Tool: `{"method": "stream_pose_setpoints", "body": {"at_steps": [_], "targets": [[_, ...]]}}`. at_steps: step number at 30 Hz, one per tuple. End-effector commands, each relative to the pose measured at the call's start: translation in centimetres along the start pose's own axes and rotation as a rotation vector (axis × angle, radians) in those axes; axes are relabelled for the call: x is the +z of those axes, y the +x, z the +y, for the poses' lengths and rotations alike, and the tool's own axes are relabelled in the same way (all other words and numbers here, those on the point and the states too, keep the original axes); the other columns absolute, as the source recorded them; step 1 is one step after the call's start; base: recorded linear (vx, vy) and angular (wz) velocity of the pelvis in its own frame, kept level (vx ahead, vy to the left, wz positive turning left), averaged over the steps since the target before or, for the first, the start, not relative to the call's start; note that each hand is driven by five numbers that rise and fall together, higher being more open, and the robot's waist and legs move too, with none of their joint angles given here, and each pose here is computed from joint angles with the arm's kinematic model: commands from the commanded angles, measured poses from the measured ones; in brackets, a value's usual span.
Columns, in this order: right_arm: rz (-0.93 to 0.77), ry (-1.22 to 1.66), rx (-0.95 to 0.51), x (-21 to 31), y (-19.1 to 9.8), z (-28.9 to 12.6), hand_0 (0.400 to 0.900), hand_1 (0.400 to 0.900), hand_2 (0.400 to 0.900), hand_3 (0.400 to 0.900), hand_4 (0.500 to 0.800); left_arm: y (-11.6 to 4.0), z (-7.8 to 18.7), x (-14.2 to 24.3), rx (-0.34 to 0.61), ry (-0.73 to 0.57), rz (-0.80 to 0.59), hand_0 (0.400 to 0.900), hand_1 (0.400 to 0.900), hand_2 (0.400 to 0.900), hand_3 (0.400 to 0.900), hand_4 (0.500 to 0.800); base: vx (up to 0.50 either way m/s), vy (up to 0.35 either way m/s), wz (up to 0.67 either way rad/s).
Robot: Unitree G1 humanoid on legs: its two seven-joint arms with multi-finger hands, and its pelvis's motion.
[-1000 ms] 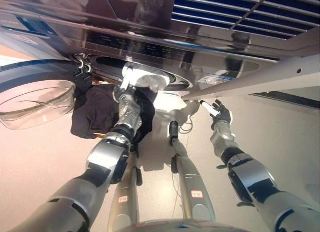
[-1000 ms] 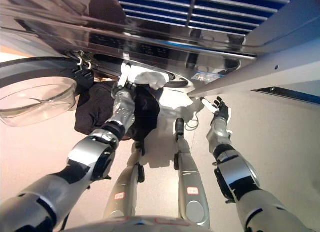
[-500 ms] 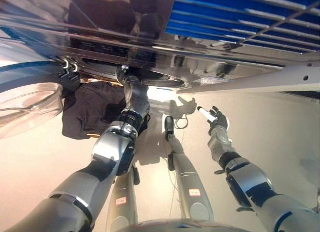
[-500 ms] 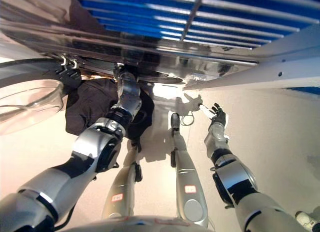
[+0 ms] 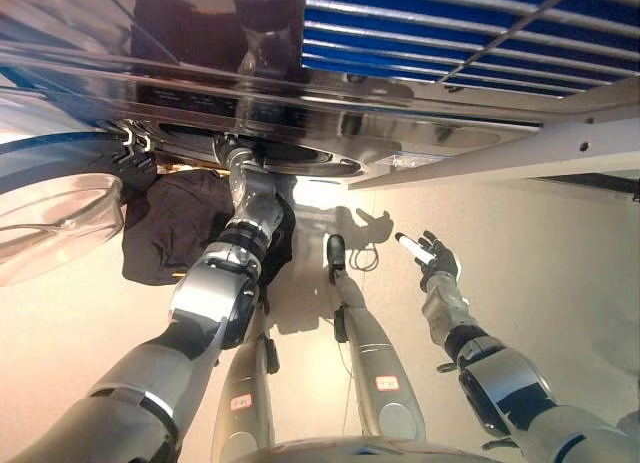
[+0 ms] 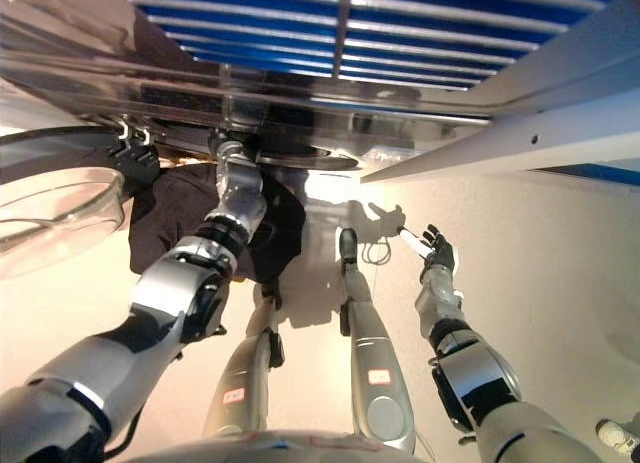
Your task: Put the clothes in the basket into the washing machine.
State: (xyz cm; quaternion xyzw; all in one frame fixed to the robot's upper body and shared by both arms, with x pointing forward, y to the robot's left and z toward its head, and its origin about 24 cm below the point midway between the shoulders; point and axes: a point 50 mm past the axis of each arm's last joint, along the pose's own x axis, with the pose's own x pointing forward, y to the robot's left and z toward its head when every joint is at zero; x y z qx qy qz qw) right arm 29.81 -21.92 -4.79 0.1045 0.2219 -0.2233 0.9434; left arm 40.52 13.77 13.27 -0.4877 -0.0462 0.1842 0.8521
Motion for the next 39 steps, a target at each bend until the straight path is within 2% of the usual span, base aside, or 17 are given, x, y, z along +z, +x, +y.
{"method": "stream_pose_setpoints", "body": {"at_steps": [1,4,5,6,7,10,11,12,13,16,17,23,29,33,39], "targets": [[0.052,-0.025,-0.125,-3.0,-0.9,-4.2,0.9,0.9,0.9,0.9,0.8,0.1,4.5,0.2,0.036,0.293,-0.027,0.9,0.9,0.9,0.9,0.8,0.014,-0.027,0.2],[0.06,-0.019,-0.152,-3.0,-0.9,-5.3,0.9,0.9,0.9,0.9,0.8,-0.9,10.9,0.0,0.139,0.457,0.04,0.9,0.9,0.9,0.9,0.8,0.013,-0.014,0.23],[0.072,-0.022,-0.163,-3.3,-1.0,-6.0,0.9,0.9,0.9,0.9,0.8,-1.7,13.3,-0.3,0.179,0.509,0.077,0.9,0.9,0.9,0.9,0.8,0.046,-0.019,0.36],[0.101,-0.028,-0.18,-4.0,-1.4,-7.1,0.9,0.9,0.9,0.9,0.8,-3.3,16.9,-0.9,0.221,0.597,0.15,0.9,0.9,0.9,0.9,0.8,0.038,-0.018,0.31],[0.102,-0.027,-0.18,-4.0,-1.4,-7.1,0.9,0.9,0.9,0.9,0.8,-3.3,16.9,-0.9,0.22,0.598,0.15,0.9,0.9,0.9,0.9,0.8,0.041,-0.02,0.29],[0.151,-0.042,-0.194,-5.3,-2.1,-8.6,0.9,0.9,0.9,0.9,0.8,-6.3,22.1,-1.4,0.28,0.721,0.269,0.9,0.9,0.9,0.9,0.8,0.023,-0.013,0.3],[0.186,-0.053,-0.199,-6.3,-2.6,-9.6,0.9,0.9,0.9,0.9,0.8,-8.1,24.9,-1.2,0.306,0.804,0.332,0.9,0.9,0.9,0.9,0.8,0.012,-0.002,0.24],[0.189,-0.053,-0.2,-6.4,-2.7,-9.7,0.9,0.9,0.9,0.9,0.8,-8.2,25.0,-1.2,0.308,0.806,0.335,0.9,0.9,0.9,0.9,0.8,0.034,0.004,0.22],[0.231,-0.072,-0.193,-7.8,-3.6,-10.8,0.9,0.9,0.9,0.9,0.8,-10.5,27.9,-1.0,0.329,0.887,0.424,0.9,0.9,0.9,0.9,0.8,0.027,0.001,0.09],[0.282,-0.107,-0.166,-9.6,-4.9,-11.9,0.9,0.9,0.9,0.9,0.8,-13.7,31.1,-0.6,0.349,1.003,0.538,0.9,0.9,0.9,0.9,0.8,0.025,0.006,0.07],[0.283,-0.107,-0.167,-9.7,-5.0,-11.9,0.9,0.9,0.9,0.9,0.8,-13.8,31.1,-0.6,0.349,1.004,0.539,0.9,0.9,0.9,0.9,0.8,0.001,0.01,0.04],[0.425,-0.219,-0.096,-13.4,-8.1,-13.5,0.9,0.9,0.9,0.9,0.8,-19.1,35.2,0.1,0.366,1.175,0.739,0.9,0.9,0.9,0.9,0.8,0.035,0.017,0.07],[0.562,-0.337,-0.028,-16.6,-11.3,-14.7,0.9,0.9,0.9,0.9,0.8,-23.0,36.9,-0.5,0.325,1.225,0.915,0.9,0.9,0.9,0.9,0.8,0.035,0.027,0.21],[0.617,-0.395,0.02,-17.6,-12.3,-14.7,0.9,0.9,0.9,0.9,0.8,-23.6,37.1,-0.8,0.3,1.224,0.966,0.9,0.9,0.9,0.9,0.8,0.027,0.031,0.18],[0.625,-0.437,0.073,-17.9,-12.4,-13.9,0.9,0.9,0.9,0.9,0.8,-22.4,36.3,-1.1,0.222,1.267,0.952,0.9,0.9,0.9,0.9,0.8,0.014,0.021,0.23]]}}
